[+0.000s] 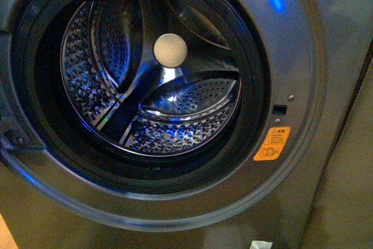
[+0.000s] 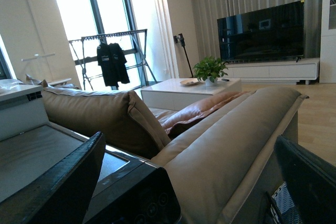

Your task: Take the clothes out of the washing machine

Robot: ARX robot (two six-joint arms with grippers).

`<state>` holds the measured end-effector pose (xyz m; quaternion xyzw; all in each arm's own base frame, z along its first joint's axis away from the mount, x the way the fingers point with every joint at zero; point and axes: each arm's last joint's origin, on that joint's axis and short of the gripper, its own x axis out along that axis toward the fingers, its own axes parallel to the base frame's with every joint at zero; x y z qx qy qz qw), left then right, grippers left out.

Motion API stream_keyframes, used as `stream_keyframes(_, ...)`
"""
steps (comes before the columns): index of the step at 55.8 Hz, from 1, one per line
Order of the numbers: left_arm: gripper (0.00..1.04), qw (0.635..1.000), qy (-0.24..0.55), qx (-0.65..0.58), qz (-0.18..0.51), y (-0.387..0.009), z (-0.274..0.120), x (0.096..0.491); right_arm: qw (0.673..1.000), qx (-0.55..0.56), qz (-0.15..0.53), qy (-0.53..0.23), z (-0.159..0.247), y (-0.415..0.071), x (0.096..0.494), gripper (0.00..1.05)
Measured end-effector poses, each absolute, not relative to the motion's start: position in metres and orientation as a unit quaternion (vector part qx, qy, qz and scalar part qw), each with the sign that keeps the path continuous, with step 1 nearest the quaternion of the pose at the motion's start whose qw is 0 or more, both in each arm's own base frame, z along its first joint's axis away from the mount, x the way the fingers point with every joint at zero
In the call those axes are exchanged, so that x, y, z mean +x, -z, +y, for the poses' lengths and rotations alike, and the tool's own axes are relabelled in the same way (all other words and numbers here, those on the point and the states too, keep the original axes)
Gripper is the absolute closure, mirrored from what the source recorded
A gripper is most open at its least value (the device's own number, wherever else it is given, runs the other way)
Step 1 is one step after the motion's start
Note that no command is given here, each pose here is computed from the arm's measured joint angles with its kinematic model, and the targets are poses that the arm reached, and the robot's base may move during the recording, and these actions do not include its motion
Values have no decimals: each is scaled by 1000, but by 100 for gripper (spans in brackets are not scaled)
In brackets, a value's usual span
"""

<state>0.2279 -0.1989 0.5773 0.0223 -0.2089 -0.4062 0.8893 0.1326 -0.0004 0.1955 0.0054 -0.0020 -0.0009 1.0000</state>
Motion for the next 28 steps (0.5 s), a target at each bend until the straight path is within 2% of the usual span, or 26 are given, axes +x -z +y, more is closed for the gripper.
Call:
stream_keyframes(8, 7, 889, 406, 22, -209, -577, -199, 228, 1000, 2, 2, 1, 0, -187, 127, 103)
stream_keyframes(28, 7, 889, 406, 22, -209, -577, -199, 228, 1000, 1, 1, 1, 0, -177, 117, 102)
